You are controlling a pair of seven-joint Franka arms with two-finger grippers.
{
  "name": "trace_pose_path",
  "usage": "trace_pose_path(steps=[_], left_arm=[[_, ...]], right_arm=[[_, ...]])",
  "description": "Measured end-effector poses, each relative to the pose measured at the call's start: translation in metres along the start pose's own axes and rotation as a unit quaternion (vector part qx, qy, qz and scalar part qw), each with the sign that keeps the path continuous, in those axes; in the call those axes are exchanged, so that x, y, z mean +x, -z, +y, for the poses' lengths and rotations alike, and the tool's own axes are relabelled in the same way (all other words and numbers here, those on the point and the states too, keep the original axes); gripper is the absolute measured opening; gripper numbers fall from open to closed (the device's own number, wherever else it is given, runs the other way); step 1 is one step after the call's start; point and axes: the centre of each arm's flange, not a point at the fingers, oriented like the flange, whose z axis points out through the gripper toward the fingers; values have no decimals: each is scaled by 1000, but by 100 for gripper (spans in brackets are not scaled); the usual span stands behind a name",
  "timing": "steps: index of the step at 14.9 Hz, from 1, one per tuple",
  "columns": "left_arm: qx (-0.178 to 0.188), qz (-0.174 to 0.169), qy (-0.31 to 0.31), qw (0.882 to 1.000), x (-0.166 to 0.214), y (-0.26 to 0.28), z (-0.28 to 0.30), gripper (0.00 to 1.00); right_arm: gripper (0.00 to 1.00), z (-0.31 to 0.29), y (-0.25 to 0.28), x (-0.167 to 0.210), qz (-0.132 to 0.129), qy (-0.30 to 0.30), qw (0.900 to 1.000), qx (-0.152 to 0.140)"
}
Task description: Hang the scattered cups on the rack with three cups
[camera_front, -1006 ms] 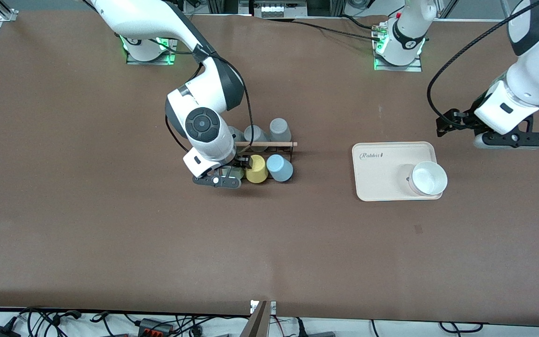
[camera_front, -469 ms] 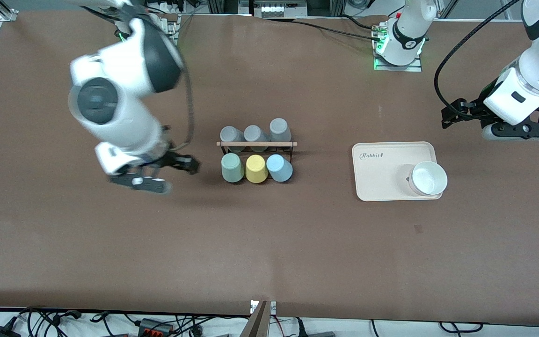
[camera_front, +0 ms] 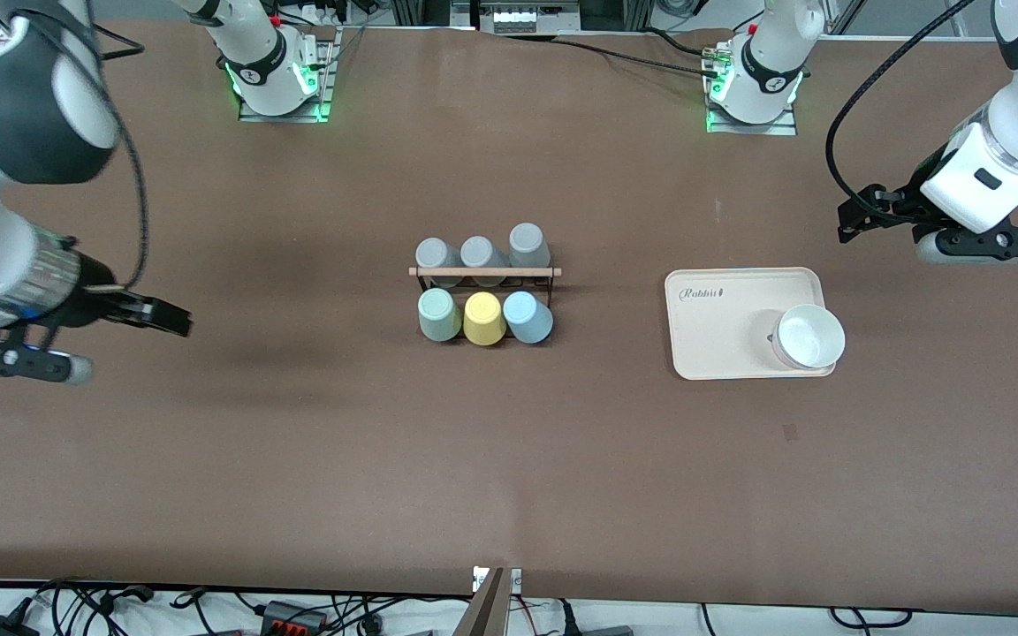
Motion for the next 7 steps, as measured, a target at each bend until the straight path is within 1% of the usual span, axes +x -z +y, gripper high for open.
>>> trace_pose_path(steps=[2,4,7], left_arm=[[-1,2,1,1000,2,-1,-1,100],[-1,3,1,1000,4,-1,-1,100],[-1,4,2,1000,4,0,-2,100]], right_arm=[[100,24,12,-4,1,6,1000,1],[100,33,22,-18,8,7,1000,2],[100,35,30,-46,33,11,999,5]])
